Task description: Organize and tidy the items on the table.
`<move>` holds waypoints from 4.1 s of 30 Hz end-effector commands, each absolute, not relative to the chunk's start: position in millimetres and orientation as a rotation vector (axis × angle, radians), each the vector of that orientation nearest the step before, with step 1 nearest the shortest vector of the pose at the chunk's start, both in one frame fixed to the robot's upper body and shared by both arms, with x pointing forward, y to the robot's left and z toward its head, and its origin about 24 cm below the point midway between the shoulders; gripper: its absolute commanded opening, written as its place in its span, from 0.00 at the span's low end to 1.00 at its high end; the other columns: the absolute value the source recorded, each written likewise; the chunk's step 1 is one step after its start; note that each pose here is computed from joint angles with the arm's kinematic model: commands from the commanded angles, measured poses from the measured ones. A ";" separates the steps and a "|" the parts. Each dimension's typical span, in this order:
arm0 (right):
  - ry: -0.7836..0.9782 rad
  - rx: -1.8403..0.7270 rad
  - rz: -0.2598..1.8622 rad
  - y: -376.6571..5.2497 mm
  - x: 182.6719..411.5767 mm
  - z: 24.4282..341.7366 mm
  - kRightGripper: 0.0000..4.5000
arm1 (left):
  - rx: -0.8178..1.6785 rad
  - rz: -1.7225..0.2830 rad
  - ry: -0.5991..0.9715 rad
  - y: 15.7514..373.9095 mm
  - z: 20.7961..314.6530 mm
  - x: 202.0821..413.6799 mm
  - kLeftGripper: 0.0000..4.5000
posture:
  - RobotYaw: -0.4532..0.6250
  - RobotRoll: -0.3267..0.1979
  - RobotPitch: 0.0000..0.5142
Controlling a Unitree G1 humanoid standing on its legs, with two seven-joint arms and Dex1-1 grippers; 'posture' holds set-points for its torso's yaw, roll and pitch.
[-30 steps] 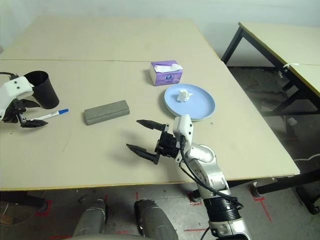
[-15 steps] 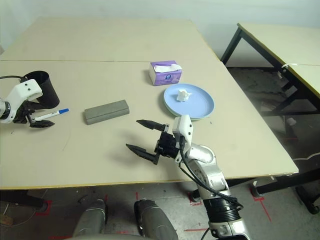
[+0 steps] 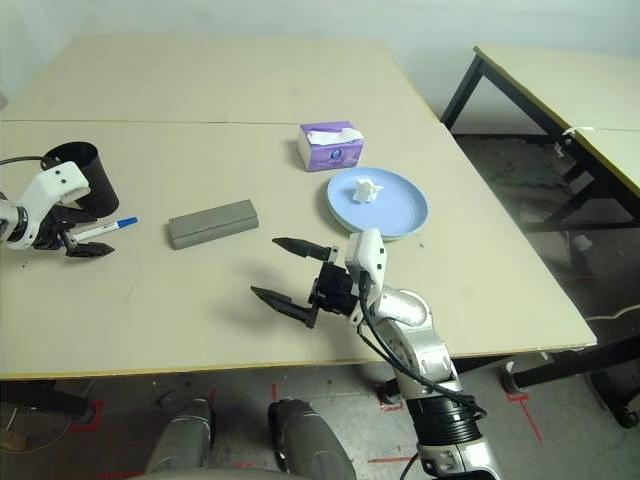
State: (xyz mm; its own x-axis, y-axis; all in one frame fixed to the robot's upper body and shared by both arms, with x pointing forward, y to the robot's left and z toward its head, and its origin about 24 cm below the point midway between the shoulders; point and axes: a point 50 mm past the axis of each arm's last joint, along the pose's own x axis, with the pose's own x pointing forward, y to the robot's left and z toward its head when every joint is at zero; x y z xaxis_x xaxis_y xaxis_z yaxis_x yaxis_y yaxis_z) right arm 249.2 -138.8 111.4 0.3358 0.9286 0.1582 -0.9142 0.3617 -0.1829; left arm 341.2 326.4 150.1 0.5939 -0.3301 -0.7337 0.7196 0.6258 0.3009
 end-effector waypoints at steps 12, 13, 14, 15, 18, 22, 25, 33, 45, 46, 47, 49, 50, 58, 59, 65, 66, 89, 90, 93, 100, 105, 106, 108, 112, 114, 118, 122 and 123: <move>-0.248 -0.075 1.216 -138.0 245.2 114.0 1.00 | 0.608 -0.688 0.693 320.9 144.4 342.7 0.37 | 0.31 0.62 0.20; -0.250 -0.076 1.217 -137.8 245.3 114.4 1.00 | 0.608 -0.688 0.685 320.3 145.5 343.3 0.31 | 0.32 0.62 0.20; -0.252 -0.077 1.217 -137.5 245.7 114.9 1.00 | 0.610 -0.685 0.675 319.9 147.1 344.1 0.22 | 0.32 0.62 0.20; -0.255 -0.079 1.217 -137.2 245.9 115.6 1.00 | 0.613 -0.680 0.666 319.8 148.8 344.9 0.15 | 0.32 0.62 0.19; -0.260 -0.083 1.219 -136.1 247.0 116.7 1.00 | 0.617 -0.667 0.651 320.5 152.2 346.0 0.06 | 0.32 0.62 0.19; -0.263 -0.084 1.221 -135.2 248.2 116.7 1.00 | 0.619 -0.657 0.649 322.7 153.2 345.4 0.06 | 0.32 0.62 0.20; -0.264 -0.083 1.221 -134.7 249.0 117.0 1.00 | 0.617 -0.650 0.657 325.4 152.0 343.7 0.06 | 0.33 0.62 0.20; -0.256 -0.064 1.205 -135.3 250.7 111.9 1.00 | 0.585 -0.915 0.646 312.1 148.3 331.5 0.06 | 0.34 0.62 0.21; -0.229 -0.016 1.106 -144.1 257.7 104.8 1.00 | 0.258 -0.987 0.084 309.4 220.2 299.1 0.06 | 0.39 0.62 0.22; -0.234 -0.003 1.080 -144.0 260.1 105.3 1.00 | 0.227 -0.925 0.005 311.8 227.4 297.3 0.06 | 0.39 0.62 0.23; -0.238 0.010 1.062 -143.7 261.8 105.5 1.00 | 0.203 -0.873 -0.055 313.7 232.4 295.3 0.06 | 0.40 0.62 0.23; -0.243 0.033 1.037 -142.1 264.1 106.2 1.00 | 0.150 -0.791 -0.142 315.9 239.0 291.5 0.06 | 0.41 0.62 0.23; -0.242 0.032 1.027 -141.4 265.4 106.3 1.00 | 0.137 -0.753 -0.179 316.3 241.3 289.9 0.06 | 0.41 0.62 0.23; -0.200 -0.069 1.011 -142.7 269.1 91.8 1.00 | 0.101 -0.381 -0.358 336.0 242.7 288.6 0.06 | 0.43 0.62 0.25; -0.198 -0.068 1.014 -142.4 268.5 90.8 1.00 | 0.105 -0.339 -0.359 339.7 239.5 289.9 0.06 | 0.43 0.62 0.25; -0.198 -0.067 1.022 -141.6 266.6 90.4 1.00 | 0.135 -0.142 -0.340 354.7 226.5 304.3 0.06 | 0.42 0.62 0.25; -0.199 -0.067 1.023 -141.5 266.3 90.7 1.00 | 0.138 -0.127 -0.336 354.5 225.3 308.0 0.06 | 0.42 0.62 0.24; -0.215 -0.075 1.010 -146.2 258.7 99.2 1.00 | 0.128 -0.178 -0.274 322.5 197.5 353.6 0.06 | 0.35 0.62 0.24; -0.219 -0.073 1.011 -145.5 259.1 100.5 1.00 | 0.128 -0.179 -0.271 322.3 195.9 353.3 0.06 | 0.35 0.62 0.24; -0.227 -0.074 1.017 -143.5 260.1 103.9 1.00 | 0.123 -0.178 -0.271 321.9 194.4 353.0 0.06 | 0.36 0.62 0.24; -0.239 -0.073 1.029 -141.2 260.4 109.5 1.00 | 0.145 -0.157 -0.270 322.6 191.8 352.4 0.06 | 0.36 0.62 0.25; -0.249 -0.065 1.036 -138.8 259.6 113.2 1.00 | 0.142 -0.143 -0.276 324.2 191.3 351.5 0.50 | 0.36 0.62 0.25; -0.250 -0.064 1.037 -138.5 259.7 113.8 1.00 | 0.142 -0.141 -0.277 324.6 191.5 351.3 0.57 | 0.36 0.62 0.25; -0.253 -0.063 1.037 -138.1 260.2 114.8 1.00 | 0.141 -0.135 -0.279 326.3 192.2 350.6 0.72 | 0.36 0.62 0.25; -0.255 -0.061 1.038 -137.7 261.4 115.4 1.00 | 0.143 -0.126 -0.280 329.6 194.5 349.6 0.99 | 0.36 0.62 0.25; -0.252 -0.057 1.036 -137.8 261.9 113.9 1.00 | 0.145 -0.129 -0.282 330.0 195.6 349.1 0.99 | 0.36 0.62 0.25; -0.259 -0.045 0.992 -141.9 264.5 113.4 1.00 | 0.125 -0.146 -0.307 332.8 199.8 345.0 0.99 | 0.37 0.62 0.26; -0.299 -0.060 0.876 -161.1 271.5 120.6 1.00 | 0.109 -0.142 -0.335 348.6 202.8 327.7 0.99 | 0.36 0.62 0.27; -0.309 -0.072 0.844 -167.6 272.9 122.2 1.00 | 0.109 -0.133 -0.335 354.0 201.5 321.1 0.99 | 0.36 0.62 0.27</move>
State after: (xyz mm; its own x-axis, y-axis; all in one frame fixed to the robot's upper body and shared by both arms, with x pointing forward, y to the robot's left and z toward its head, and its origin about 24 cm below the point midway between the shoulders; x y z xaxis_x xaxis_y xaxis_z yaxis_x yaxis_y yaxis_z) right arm 270.2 -153.9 120.3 0.5742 0.7872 0.2252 -0.7702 0.6126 -0.1776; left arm 329.5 346.1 200.1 0.9372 -0.1573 0.3113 0.1191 0.9832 0.1381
